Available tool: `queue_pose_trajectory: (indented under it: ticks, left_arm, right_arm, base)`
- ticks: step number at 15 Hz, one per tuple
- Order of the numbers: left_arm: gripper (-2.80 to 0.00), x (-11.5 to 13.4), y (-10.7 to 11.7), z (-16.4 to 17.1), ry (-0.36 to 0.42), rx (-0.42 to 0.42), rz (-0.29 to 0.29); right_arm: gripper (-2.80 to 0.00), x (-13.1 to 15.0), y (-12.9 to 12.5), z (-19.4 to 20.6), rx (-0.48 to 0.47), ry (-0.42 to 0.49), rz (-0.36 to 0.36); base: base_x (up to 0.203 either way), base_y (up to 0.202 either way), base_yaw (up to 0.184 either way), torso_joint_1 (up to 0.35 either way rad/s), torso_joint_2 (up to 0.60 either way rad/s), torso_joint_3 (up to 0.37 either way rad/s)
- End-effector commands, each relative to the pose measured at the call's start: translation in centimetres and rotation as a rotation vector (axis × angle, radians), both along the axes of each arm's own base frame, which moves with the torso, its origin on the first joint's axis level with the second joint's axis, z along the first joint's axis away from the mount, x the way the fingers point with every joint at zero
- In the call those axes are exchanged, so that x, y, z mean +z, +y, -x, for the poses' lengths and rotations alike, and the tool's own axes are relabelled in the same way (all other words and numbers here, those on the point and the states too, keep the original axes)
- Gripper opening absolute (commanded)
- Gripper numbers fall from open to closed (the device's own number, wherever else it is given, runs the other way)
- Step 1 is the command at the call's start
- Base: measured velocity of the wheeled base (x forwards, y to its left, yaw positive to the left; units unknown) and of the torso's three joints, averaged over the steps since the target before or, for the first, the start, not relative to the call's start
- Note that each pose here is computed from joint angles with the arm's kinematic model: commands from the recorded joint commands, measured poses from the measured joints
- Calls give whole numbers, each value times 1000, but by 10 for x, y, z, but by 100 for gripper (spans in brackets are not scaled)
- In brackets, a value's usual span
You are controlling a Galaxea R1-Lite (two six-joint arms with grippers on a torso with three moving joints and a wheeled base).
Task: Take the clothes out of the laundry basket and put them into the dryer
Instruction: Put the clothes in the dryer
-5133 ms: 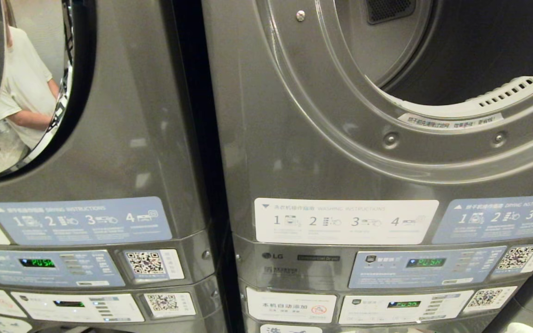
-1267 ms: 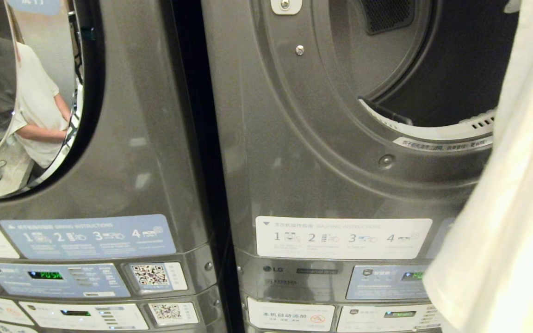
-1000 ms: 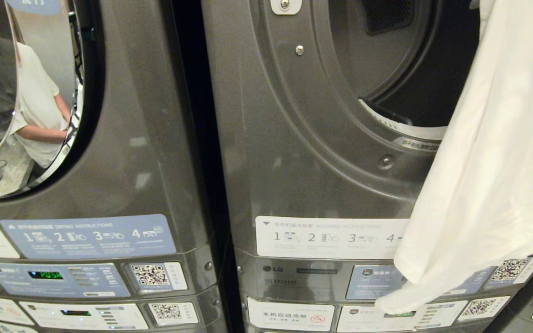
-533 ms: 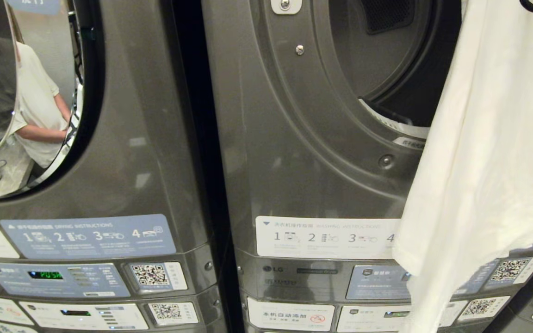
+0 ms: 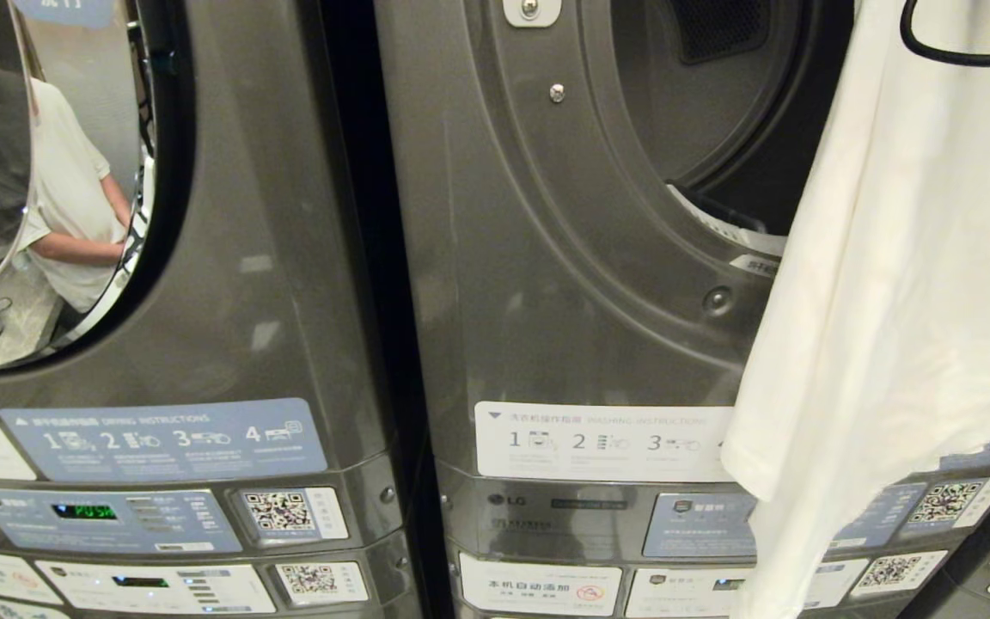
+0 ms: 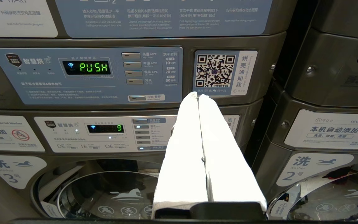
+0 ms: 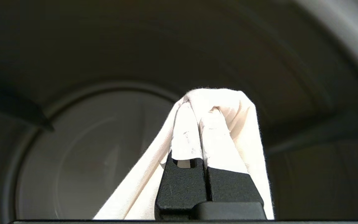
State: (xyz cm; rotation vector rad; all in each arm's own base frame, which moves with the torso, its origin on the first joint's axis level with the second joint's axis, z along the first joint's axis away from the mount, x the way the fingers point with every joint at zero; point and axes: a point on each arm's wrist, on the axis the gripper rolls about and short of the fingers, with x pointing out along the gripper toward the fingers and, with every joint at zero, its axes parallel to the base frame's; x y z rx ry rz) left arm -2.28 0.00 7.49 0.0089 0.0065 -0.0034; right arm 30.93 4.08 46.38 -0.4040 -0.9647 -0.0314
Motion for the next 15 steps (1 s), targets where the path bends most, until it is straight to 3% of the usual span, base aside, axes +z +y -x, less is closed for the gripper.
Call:
queue_pose_trajectory:
  ticks: [1, 9, 12, 15]
  left_arm:
    - [-280, 0, 0, 0, 0, 0, 0]
    - [-280, 0, 0, 0, 0, 0, 3]
    - [-280, 0, 0, 0, 1, 0, 3]
    - [-280, 0, 0, 0, 1, 0, 3]
  right_arm:
    - [-280, -12, 2, -17, -20, 28, -18]
    - [-280, -70, 5, -84, -97, 243, -204]
    - [-280, -85, 6, -97, -69, 361, -231]
    - [-280, -94, 5, -105, -73, 379, -229]
  base:
    - [0, 0, 0, 0, 0, 0]
    - [0, 0, 0, 0, 0, 0]
    - [0, 0, 0, 0, 0, 0]
    - [0, 0, 0, 0, 0, 0]
